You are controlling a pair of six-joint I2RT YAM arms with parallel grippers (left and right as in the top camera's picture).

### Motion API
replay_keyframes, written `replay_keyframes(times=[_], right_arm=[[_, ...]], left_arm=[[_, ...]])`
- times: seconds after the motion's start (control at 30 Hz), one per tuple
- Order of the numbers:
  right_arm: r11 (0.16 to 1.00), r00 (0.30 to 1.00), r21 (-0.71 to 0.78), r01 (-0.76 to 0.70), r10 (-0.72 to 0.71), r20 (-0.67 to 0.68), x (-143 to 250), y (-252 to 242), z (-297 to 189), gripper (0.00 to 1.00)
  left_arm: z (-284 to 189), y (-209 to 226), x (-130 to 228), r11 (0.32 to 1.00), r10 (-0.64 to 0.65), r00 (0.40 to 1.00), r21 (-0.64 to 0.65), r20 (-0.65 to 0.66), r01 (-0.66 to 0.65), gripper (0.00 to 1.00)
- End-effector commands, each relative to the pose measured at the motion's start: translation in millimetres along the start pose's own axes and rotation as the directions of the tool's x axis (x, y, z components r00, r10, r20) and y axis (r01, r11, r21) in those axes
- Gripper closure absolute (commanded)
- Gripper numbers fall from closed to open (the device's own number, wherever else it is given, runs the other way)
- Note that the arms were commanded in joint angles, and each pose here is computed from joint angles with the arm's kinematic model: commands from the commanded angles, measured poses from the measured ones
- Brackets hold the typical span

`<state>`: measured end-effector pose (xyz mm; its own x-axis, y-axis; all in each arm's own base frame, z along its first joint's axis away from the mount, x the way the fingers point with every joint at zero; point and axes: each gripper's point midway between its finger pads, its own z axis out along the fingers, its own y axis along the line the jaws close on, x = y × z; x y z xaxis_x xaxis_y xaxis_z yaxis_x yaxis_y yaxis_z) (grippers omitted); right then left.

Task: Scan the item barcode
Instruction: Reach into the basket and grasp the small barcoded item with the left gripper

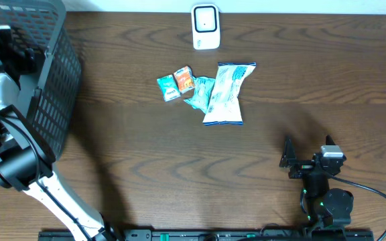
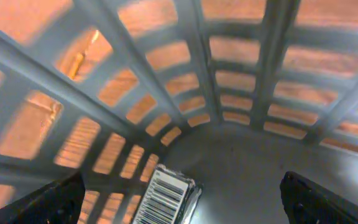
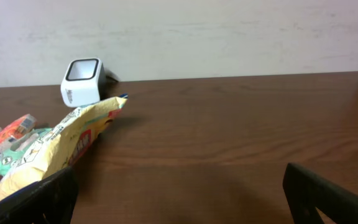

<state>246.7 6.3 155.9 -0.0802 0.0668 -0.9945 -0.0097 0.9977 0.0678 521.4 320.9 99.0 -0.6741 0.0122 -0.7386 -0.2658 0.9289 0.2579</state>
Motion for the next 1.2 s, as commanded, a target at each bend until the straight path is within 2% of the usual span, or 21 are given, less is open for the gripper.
replay_keyframes(times=[0.0,0.1,0.27,0.37,0.43,0.47,0.53,0.6,0.67,0.87,1.03,1.17], right_arm=[[1.0,1.0,0.01,0.007,-0.007,-0.003,1,-2,0,0.01],[1.0,1.0,0.01,0.008,-0.008,-0.003,1,-2,0,0.01],[1.0,1.0,0.01,0.008,-0.008,-0.003,1,-2,0,0.01],[1.0,1.0,0.01,0.008,-0.008,-0.003,1,-2,0,0.01],[1.0,1.0,0.01,0.008,-0.008,-0.003,1,-2,0,0.01],[1.0,1.0,0.01,0.008,-0.008,-0.003,1,-2,0,0.01],[1.0,1.0,0.01,0.007,-0.007,-0.003,1,-2,0,0.01],[1.0,1.0,0.01,0.008,-0.008,-0.003,1,-2,0,0.01],[1.0,1.0,0.01,0.008,-0.008,-0.003,1,-2,0,0.01],[1.0,1.0,0.01,0.007,-0.007,-0.003,1,-2,0,0.01],[1.0,1.0,0.01,0.008,-0.008,-0.003,1,-2,0,0.01],[1.0,1.0,0.01,0.008,-0.008,-0.003,1,-2,0,0.01]], left_arm=[[12,13,17,1.0,-0.009,0.999,-0.017,-0.03,0.009,0.01],[15,17,26,1.0,-0.025,0.999,-0.02,-0.048,0.024,0.03],[17,2,37,0.997,-0.045,0.996,0.066,-0.072,0.05,0.26],[18,-2,41,0.995,-0.059,0.994,0.082,-0.087,0.066,0.49],[19,-3,45,0.993,-0.08,0.992,0.083,-0.1,0.088,0.51],[18,-4,46,0.991,-0.1,0.989,0.082,-0.105,0.109,0.57],[18,-3,45,0.988,-0.126,0.986,0.079,-0.107,0.135,0.78],[18,-3,45,0.986,-0.138,0.985,0.078,-0.108,0.147,0.89],[18,-3,45,0.986,-0.138,0.985,0.078,-0.108,0.147,0.92],[7,3,27,0.969,-0.233,0.97,0.06,-0.072,0.238,0.92],[-35,17,-26,0.92,-0.389,0.92,0.065,0.038,0.386,0.92],[-97,20,-83,0.884,-0.46,0.875,0.16,0.147,0.438,0.92]])
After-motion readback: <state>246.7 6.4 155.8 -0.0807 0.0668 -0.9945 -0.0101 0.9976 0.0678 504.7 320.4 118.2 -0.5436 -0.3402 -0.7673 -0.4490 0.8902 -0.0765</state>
